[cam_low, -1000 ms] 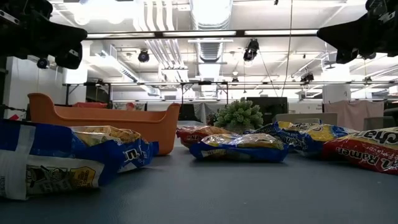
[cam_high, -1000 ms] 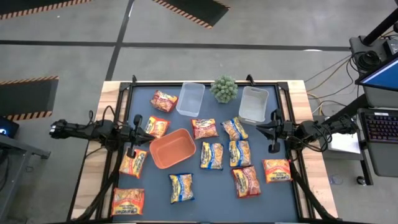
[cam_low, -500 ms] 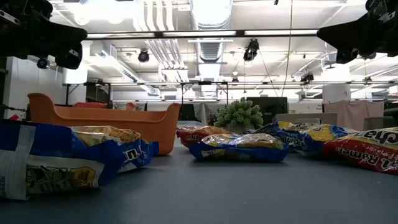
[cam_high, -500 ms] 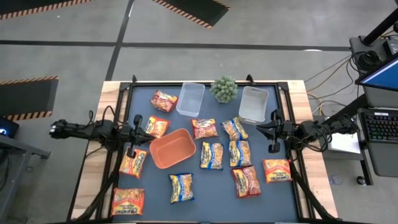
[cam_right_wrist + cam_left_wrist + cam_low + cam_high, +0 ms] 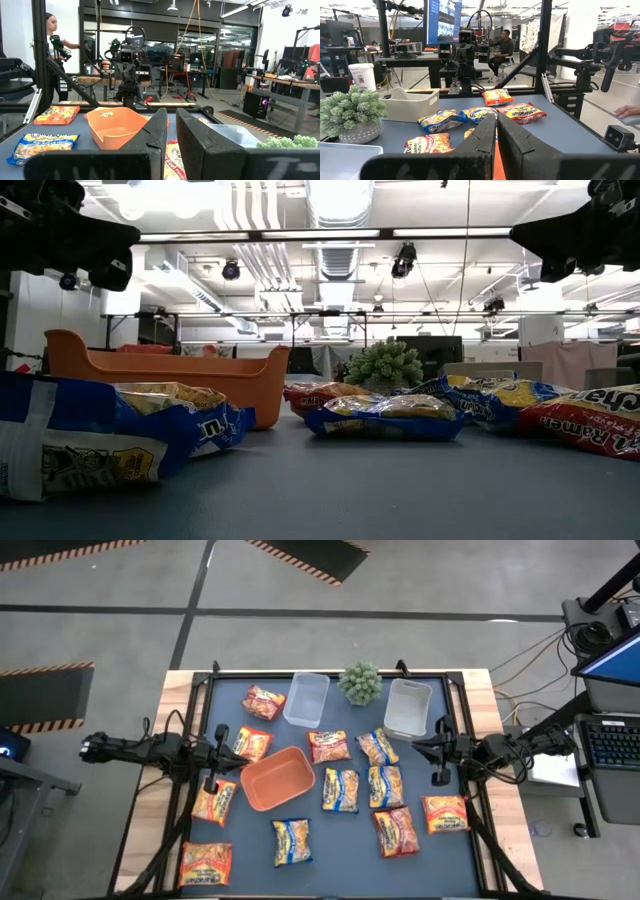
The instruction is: Sort Maruchan noodles
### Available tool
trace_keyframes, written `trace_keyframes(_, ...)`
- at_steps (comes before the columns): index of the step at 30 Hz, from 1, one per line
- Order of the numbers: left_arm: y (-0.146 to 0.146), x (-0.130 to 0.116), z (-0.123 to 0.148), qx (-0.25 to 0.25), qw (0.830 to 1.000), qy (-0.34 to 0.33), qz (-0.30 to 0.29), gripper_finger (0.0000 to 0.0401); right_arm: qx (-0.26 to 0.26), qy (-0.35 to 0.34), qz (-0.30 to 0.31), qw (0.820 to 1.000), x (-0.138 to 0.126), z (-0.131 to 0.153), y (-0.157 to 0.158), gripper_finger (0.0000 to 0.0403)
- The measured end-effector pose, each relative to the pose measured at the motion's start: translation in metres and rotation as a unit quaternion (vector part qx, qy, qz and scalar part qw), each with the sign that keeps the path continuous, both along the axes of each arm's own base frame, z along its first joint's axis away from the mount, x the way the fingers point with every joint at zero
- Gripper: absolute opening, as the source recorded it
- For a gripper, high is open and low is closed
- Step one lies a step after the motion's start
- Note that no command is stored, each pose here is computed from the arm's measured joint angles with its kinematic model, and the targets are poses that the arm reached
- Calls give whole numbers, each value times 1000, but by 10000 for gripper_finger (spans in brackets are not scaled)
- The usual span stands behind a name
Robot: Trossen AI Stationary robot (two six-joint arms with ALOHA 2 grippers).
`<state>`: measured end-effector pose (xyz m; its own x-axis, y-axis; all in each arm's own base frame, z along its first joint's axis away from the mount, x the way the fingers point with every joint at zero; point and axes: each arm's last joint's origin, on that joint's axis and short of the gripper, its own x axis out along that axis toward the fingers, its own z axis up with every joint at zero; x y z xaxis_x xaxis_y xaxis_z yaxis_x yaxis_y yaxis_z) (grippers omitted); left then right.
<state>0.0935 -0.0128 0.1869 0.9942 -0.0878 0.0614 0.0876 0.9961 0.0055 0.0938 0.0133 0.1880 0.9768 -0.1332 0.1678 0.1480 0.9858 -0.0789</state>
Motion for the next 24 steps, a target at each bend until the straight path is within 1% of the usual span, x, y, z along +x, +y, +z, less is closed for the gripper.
trace_keyframes(19, 0, 0, 0, 0, 1000, 0, 0, 0, 0, 0, 0, 1000, 0, 0, 0, 33)
trace_keyframes(22, 0, 0, 0, 3, 1000, 0, 0, 0, -10, -5, -5, 1000, 0, 1, 0, 33)
trace_keyframes(23, 0, 0, 0, 3, 1000, 0, 0, 0, 8, -8, -1, 1000, 0, 1, 0, 33)
trace_keyframes(24, 0, 0, 0, 3, 1000, -1, 0, 0, 51, -13, 11, 999, 0, 1, 0, 33)
